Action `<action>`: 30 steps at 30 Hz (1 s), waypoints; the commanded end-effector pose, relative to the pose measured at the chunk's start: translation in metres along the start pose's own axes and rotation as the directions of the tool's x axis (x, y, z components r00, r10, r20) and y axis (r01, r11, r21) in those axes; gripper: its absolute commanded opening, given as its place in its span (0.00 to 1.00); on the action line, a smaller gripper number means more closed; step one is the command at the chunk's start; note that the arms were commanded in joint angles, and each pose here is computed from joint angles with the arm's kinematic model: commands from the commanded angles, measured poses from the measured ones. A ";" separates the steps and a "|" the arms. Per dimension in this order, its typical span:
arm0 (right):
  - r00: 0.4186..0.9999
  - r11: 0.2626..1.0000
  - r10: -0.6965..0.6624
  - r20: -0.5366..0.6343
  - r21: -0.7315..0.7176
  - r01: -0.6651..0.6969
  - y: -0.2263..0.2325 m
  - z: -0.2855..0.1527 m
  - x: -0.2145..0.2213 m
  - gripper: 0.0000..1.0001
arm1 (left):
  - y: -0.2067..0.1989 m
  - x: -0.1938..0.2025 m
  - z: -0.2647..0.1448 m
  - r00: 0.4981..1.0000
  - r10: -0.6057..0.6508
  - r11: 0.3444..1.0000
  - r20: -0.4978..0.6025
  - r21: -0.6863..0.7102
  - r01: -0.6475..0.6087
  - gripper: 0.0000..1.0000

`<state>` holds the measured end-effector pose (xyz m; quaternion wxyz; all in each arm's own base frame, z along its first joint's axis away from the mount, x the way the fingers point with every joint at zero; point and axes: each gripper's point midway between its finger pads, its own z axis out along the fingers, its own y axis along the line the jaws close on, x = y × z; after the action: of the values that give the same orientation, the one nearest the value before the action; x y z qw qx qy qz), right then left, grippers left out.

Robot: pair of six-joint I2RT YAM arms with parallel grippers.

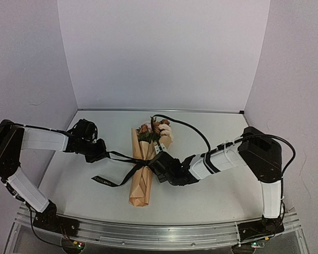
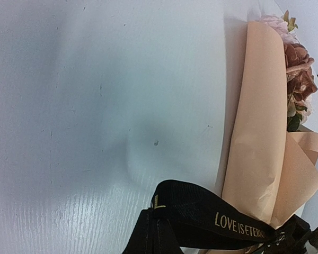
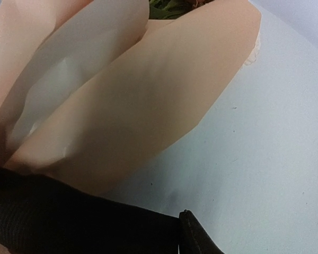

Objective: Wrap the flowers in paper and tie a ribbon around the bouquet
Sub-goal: Tie the half-tied ribbon around the folded bouquet.

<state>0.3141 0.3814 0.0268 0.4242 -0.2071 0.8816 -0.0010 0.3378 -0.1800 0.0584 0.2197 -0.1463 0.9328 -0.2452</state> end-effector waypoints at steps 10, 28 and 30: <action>0.995 0.977 0.098 0.032 0.190 -0.102 -0.060 -0.043 -0.026 0.00 | -0.005 -0.020 -0.009 0.998 0.007 1.000 0.060 -0.002 -0.007 0.00; 0.957 0.946 0.225 -0.184 0.276 -0.169 -0.093 -0.069 0.042 0.00 | 0.038 -0.019 -0.009 0.997 -0.064 0.995 0.045 -0.068 0.067 0.00; 0.945 0.943 0.244 -0.218 0.279 -0.180 -0.094 -0.067 0.054 0.00 | 0.044 -0.018 -0.008 0.995 -0.089 0.994 0.038 -0.062 0.091 0.00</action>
<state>0.2812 0.3080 0.0560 0.3644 -0.0783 0.9271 -0.0383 0.3383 -0.1740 0.0583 0.2033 -0.1538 0.9290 -0.2682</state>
